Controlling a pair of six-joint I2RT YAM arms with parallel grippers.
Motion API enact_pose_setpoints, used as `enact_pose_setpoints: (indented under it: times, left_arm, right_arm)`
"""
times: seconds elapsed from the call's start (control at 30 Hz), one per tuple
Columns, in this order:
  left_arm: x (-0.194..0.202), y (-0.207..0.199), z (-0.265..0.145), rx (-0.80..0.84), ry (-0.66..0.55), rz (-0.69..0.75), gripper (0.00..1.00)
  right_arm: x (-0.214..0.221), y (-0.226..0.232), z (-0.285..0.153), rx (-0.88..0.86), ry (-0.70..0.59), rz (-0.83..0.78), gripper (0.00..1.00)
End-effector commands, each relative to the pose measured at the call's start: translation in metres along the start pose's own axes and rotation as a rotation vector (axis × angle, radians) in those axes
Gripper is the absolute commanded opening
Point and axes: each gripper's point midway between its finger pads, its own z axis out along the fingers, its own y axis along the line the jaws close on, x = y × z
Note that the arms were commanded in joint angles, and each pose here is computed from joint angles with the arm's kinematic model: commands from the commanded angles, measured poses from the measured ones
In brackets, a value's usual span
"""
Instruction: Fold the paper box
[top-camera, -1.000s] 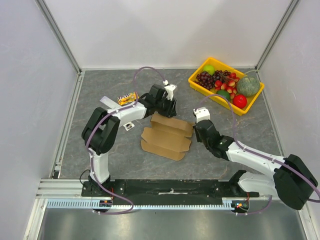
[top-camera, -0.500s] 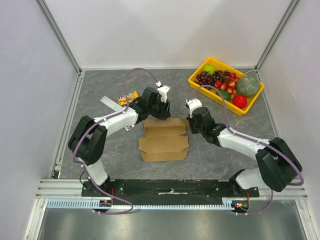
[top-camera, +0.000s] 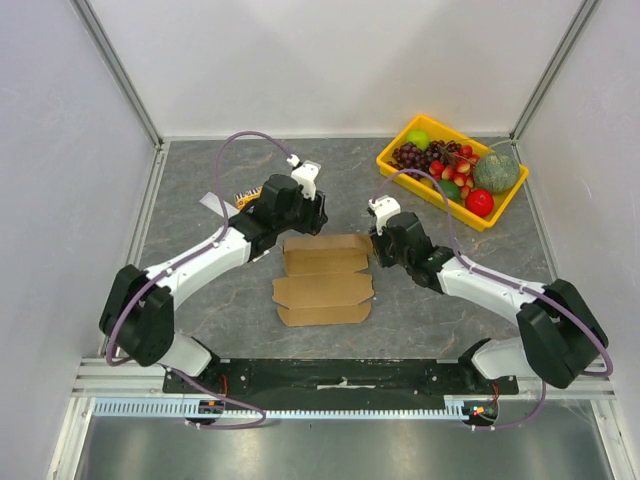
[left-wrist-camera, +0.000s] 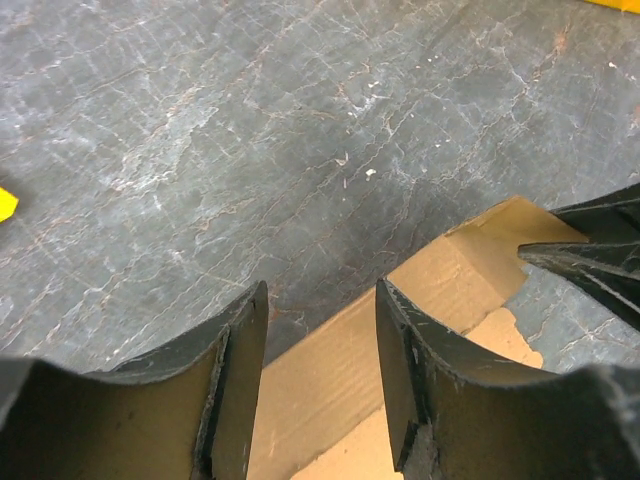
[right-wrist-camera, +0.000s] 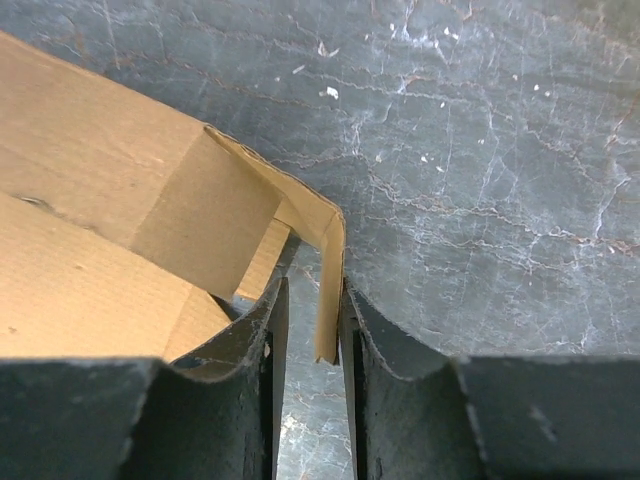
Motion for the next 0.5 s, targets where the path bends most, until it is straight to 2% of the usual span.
enact_pose_setpoints:
  times: [0.0,0.3,0.47]
  left_arm:
    - [-0.007,0.006,-0.016,-0.035,-0.069,-0.033,0.54]
    - [0.003,0.022,-0.003,-0.108,-0.045,-0.013,0.54]
    - [0.001,0.03,0.022,-0.137,0.0,0.002,0.53]
  right_arm:
    - [-0.027,0.002,-0.018,-0.022,-0.096,0.009,0.34]
    - [-0.007,-0.001,-0.019,0.003,-0.06,0.086,0.34]
    - [0.001,-0.003,-0.01,0.031,-0.058,0.133,0.25]
